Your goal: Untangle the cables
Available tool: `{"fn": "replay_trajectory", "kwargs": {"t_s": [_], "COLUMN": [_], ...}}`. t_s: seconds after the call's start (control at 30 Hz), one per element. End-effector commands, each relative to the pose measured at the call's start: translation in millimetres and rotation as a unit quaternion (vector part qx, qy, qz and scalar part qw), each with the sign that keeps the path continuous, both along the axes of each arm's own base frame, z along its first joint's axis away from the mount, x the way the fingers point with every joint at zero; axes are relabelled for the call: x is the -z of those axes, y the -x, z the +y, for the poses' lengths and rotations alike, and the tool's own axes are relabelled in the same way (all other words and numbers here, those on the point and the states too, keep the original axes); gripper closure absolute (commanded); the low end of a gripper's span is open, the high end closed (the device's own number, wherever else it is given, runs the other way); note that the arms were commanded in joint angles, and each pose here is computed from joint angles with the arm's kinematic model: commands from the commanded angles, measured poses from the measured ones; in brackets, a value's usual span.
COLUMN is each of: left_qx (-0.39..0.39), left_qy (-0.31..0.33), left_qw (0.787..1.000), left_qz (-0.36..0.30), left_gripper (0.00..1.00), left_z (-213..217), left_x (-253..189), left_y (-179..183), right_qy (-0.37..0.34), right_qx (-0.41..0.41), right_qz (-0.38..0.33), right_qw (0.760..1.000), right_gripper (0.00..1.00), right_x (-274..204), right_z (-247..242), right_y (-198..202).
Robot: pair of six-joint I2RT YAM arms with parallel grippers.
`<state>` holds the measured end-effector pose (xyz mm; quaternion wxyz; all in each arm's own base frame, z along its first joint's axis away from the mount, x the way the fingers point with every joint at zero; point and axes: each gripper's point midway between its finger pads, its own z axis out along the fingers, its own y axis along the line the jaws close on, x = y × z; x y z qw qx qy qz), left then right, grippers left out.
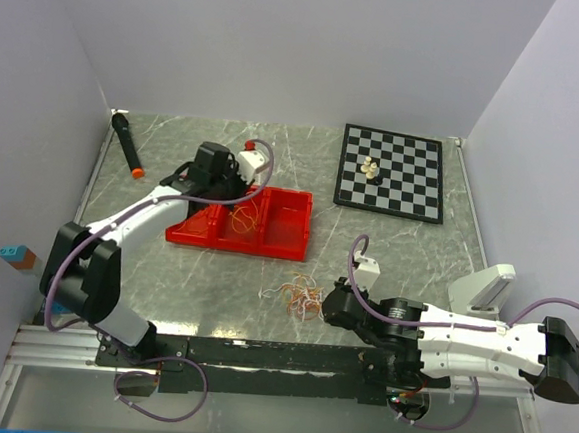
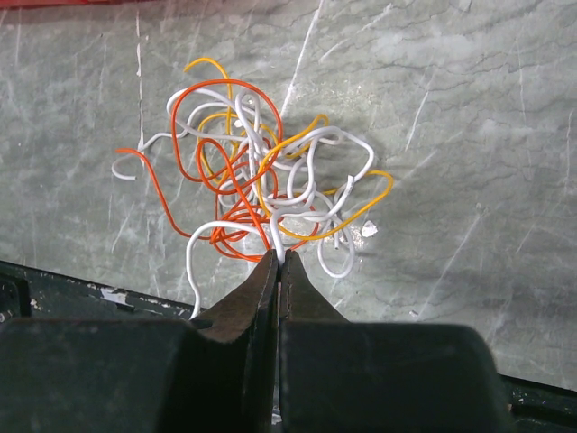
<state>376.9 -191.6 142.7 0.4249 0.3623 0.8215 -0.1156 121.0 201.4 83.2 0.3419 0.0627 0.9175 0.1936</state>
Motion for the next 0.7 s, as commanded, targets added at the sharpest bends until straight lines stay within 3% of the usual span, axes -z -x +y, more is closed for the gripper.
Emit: {"fn": "replay_trajectory", "kwargs": {"t_s": [0.0, 0.23, 0.3, 0.5, 0.57, 0.67], "left_qx": [-0.015, -0.030, -0.025, 0.022, 0.039, 0.070], "left_qy": [-0.016, -0.036, -0.026, 0.031, 0.043, 0.059], "left_qw": [1.000, 0.999, 0.999, 0.999, 0.998, 0.996], "left_qz": [0.002, 0.028, 0.033, 0.011, 0.011, 0.010], "left_gripper": [0.99, 0.99, 0.90, 0.46, 0.37, 0.35], "left_z": [-4, 0, -6, -24, -29, -34], "left_x": [27, 63, 54, -16, -38, -65], "left_y": [-7, -8, -9, 2, 8, 22], "right_qy": [-0.015, -0.023, -0.022, -0.024, -0.023, -0.023], "right_qx": [0.010, 0.010, 0.009, 0.007, 0.005, 0.002], "right_qz": [-0.006, -0.011, -0.012, -0.014, -0.014, -0.014], "right_qw": [1.000, 1.000, 1.000, 1.000, 1.000, 1.000], "right_gripper": [1.00, 1.00, 1.00, 1.00, 1.00, 1.00], "right_x": [-4, -8, -9, -10, -10, -11], "right_z": [4, 4, 3, 4, 5, 6], "right_y": [-4, -5, -5, -6, -6, -5]}}
